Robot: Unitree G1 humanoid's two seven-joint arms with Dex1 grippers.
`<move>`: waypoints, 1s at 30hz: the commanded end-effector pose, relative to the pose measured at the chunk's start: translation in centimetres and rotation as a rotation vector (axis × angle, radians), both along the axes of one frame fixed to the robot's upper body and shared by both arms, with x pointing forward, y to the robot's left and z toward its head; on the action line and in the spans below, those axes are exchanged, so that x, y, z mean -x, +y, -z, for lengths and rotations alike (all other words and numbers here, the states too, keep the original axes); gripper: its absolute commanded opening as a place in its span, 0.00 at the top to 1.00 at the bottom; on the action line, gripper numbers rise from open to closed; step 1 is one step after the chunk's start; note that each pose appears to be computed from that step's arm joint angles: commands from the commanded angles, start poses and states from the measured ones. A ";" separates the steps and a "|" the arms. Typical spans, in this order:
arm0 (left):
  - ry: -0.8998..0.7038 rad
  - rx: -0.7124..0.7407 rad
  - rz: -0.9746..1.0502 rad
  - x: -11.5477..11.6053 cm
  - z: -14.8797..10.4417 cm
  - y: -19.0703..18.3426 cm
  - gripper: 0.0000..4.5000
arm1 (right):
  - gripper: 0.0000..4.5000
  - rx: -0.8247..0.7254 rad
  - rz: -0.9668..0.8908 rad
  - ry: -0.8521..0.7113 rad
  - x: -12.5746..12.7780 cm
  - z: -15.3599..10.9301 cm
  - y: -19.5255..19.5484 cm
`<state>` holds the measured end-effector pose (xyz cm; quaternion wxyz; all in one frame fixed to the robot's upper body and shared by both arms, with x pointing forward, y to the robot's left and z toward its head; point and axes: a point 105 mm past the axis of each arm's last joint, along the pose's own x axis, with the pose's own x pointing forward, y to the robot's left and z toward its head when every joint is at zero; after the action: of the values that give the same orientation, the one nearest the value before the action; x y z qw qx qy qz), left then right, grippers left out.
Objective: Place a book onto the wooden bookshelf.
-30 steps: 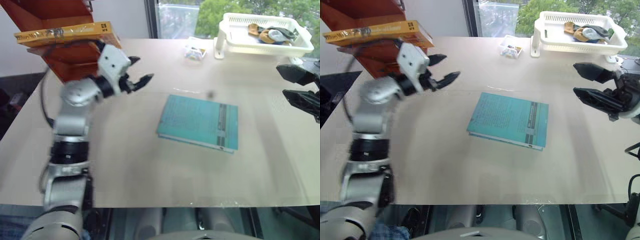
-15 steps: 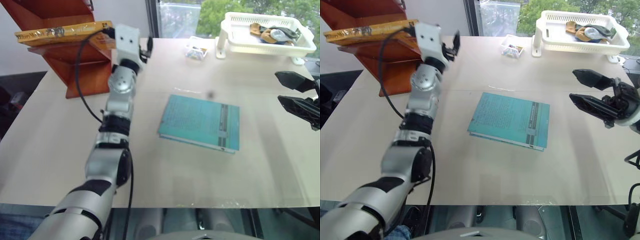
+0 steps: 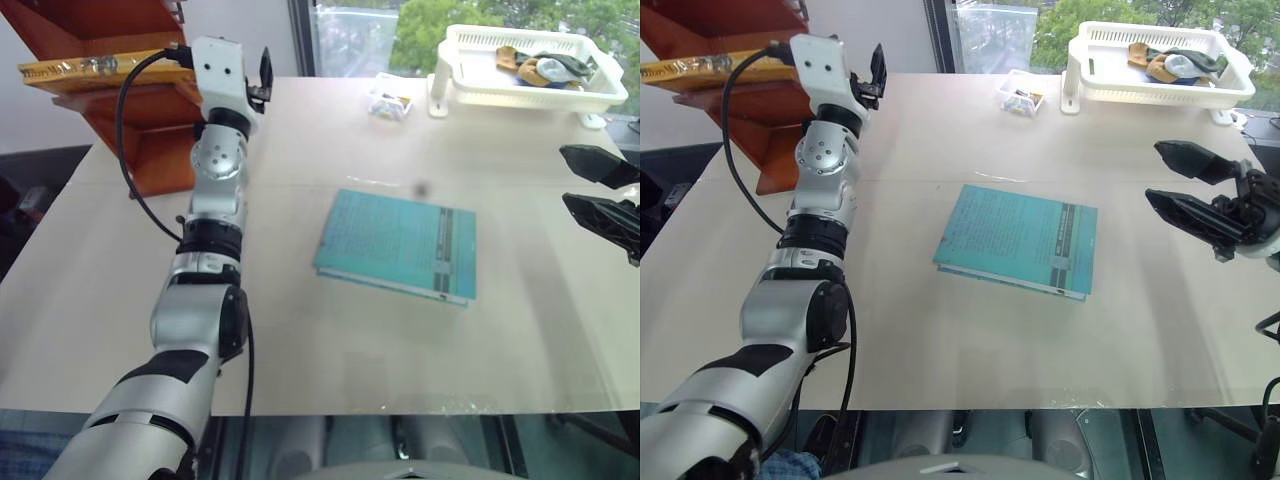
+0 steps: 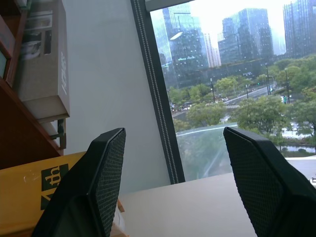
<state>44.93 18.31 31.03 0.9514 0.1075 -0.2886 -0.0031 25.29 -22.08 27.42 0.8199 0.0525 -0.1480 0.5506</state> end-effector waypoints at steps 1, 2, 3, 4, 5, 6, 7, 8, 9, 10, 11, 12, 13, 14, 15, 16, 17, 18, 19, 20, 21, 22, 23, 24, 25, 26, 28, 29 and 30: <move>-0.093 0.001 0.095 1.7 -2.3 -1.5 0.26 | 0.00 0.000 0.004 -0.051 0.3 -1.0 -0.2; -0.090 -0.021 0.130 2.0 -2.2 -2.1 0.26 | 0.00 -0.002 0.001 -0.048 0.3 -0.9 -0.2; -0.083 -0.038 0.153 2.3 -2.0 -2.5 0.26 | 0.00 -0.004 -0.001 -0.045 0.3 -0.9 -0.3; -0.071 -0.047 0.172 2.5 -1.8 -2.8 0.26 | 0.00 -0.007 -0.003 -0.043 0.3 -0.9 -0.3; -0.039 -0.050 0.200 2.7 -1.1 -3.1 0.26 | 0.00 -0.009 -0.007 -0.040 0.3 -0.9 -0.3; 0.005 -0.032 0.216 2.8 -0.2 -3.3 0.26 | 0.00 -0.016 -0.012 -0.040 0.3 -0.9 -0.4; 0.050 -0.019 0.230 2.9 0.8 -3.6 0.26 | 0.00 -0.024 -0.017 -0.038 0.3 -1.0 -0.4; 0.097 -0.022 0.255 3.1 1.8 -4.2 0.26 | 0.00 -0.031 -0.022 -0.037 0.3 -1.1 -0.4; 0.139 -0.049 0.298 3.7 2.9 -5.0 0.26 | 0.00 -0.030 -0.026 -0.031 0.2 -1.0 -0.4; 0.199 -0.092 0.341 4.3 4.6 -5.8 0.26 | 0.00 -0.012 -0.028 -0.015 0.2 -0.5 -0.4; 0.265 -0.117 0.362 4.9 6.3 -6.1 0.26 | 0.00 0.009 -0.027 0.006 0.0 0.1 -0.4; 0.335 -0.109 0.361 5.4 8.1 -5.7 0.26 | 0.00 0.037 -0.025 0.035 -0.1 1.0 -0.4; 0.393 -0.093 0.344 5.9 9.6 -5.1 0.26 | 0.00 0.060 -0.023 0.059 -0.1 1.8 -0.4; 0.457 -0.092 0.330 6.5 11.2 -4.3 0.26 | 0.00 0.069 -0.013 0.076 -0.3 2.6 -0.5; 0.511 -0.100 0.321 7.2 12.6 -3.7 0.26 | 0.00 0.073 0.005 0.092 -0.6 3.4 -0.6; 0.575 -0.087 0.333 8.1 14.2 -3.1 0.26 | 0.00 0.122 0.025 0.116 -0.9 4.9 -0.7; 0.631 -0.070 0.361 9.3 15.6 -2.5 0.26 | 0.00 0.190 0.043 0.148 -1.1 6.7 -0.8; 0.670 -0.054 0.387 10.3 16.5 -2.0 0.26 | 0.00 0.248 0.053 0.174 -1.1 8.0 -1.0; 0.697 -0.049 0.409 11.2 17.0 -1.7 0.26 | 0.00 0.287 0.061 0.193 -1.1 9.0 -1.2; 0.710 -0.050 0.421 11.7 17.3 -1.6 0.26 | 0.00 0.303 0.065 0.201 -1.1 9.5 -1.4; 0.736 -0.057 0.435 12.6 17.8 -1.3 0.26 | 0.00 0.326 0.077 0.220 -1.0 10.2 -1.9; 0.765 -0.068 0.440 13.6 18.4 -0.9 0.26 | 0.00 0.350 0.087 0.242 -0.8 11.1 -2.4; 0.789 -0.077 0.428 14.8 19.0 -0.2 0.26 | 0.00 0.382 0.106 0.266 -0.5 12.0 -3.1; 0.814 -0.072 0.420 15.9 19.5 0.5 0.26 | 0.00 0.413 0.118 0.285 0.0 12.7 -3.7; 0.827 -0.067 0.416 16.8 19.8 1.0 0.26 | 0.00 0.435 0.125 0.298 0.4 13.1 -4.2; 0.833 -0.062 0.414 17.4 19.9 1.2 0.26 | 0.00 0.448 0.128 0.304 0.7 13.3 -4.5; 0.839 -0.059 0.422 18.6 19.8 1.5 0.26 | 0.00 0.472 0.144 0.312 1.1 13.6 -5.1; 0.853 -0.050 0.414 19.5 19.8 2.2 0.26 | 0.00 0.484 0.166 0.322 1.4 13.7 -5.8; 0.868 -0.040 0.407 20.3 19.8 2.7 0.26 | 0.00 0.494 0.187 0.331 1.7 13.9 -6.5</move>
<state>25.68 20.48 9.54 0.9603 0.0497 0.1389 -0.2368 23.91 -27.01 12.14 0.8589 -0.0404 0.1326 0.4930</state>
